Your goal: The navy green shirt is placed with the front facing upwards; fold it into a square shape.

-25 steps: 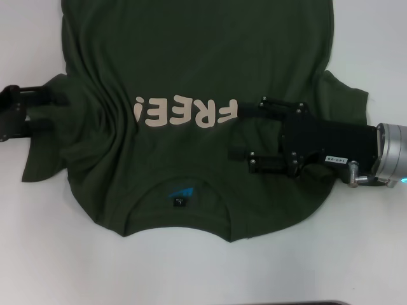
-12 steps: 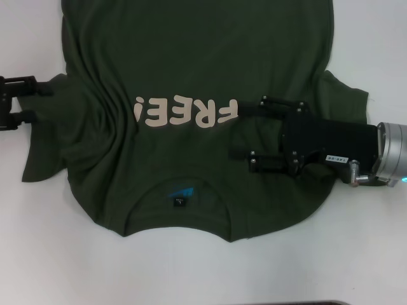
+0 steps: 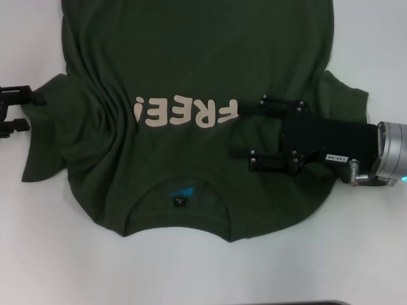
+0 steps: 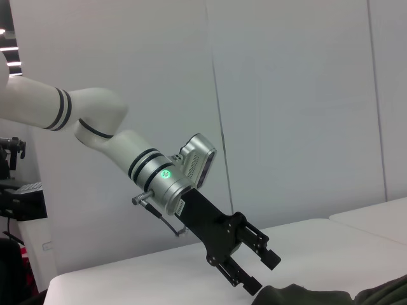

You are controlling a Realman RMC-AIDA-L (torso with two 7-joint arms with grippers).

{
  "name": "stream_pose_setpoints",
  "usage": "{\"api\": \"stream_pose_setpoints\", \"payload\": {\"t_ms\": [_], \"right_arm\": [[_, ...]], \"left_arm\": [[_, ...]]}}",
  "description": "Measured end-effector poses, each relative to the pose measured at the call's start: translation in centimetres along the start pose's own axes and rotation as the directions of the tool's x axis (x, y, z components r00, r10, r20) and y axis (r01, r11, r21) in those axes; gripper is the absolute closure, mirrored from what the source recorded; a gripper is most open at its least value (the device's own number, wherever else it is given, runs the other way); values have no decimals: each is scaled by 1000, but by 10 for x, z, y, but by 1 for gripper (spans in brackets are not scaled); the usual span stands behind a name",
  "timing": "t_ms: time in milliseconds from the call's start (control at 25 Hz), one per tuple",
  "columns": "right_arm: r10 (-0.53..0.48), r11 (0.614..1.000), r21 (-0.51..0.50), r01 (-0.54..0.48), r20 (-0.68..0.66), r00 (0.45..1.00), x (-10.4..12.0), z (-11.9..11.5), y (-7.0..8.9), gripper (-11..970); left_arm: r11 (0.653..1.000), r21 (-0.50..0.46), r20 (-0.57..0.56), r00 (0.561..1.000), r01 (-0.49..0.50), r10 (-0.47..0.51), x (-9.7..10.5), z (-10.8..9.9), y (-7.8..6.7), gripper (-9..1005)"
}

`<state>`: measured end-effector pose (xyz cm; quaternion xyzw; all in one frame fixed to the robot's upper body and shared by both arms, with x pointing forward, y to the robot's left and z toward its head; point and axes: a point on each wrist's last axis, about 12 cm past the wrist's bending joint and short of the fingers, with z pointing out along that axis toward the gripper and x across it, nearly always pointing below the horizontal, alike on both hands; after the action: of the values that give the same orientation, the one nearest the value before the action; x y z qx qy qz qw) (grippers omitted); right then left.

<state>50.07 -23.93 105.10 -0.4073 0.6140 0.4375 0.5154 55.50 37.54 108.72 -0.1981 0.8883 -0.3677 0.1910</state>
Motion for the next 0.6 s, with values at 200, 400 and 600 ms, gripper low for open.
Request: {"api": "stream_pose_setpoints", "payload": {"t_ms": [200, 400, 600], "right_arm": [[0, 1000, 0, 0, 0, 1000, 0, 0, 0, 136], [0, 1000, 1, 0, 1, 1000, 0, 0, 0, 136], [1, 1000, 1, -1, 1, 1000, 0, 0, 0, 137]], "left_arm": [[1000, -15, 13, 1000, 7, -6, -1, 2, 1, 246], [1000, -27, 23, 1000, 3, -3, -1, 5, 1, 247], [999, -40, 20, 1000, -10, 11, -1, 9, 0, 247]]}}
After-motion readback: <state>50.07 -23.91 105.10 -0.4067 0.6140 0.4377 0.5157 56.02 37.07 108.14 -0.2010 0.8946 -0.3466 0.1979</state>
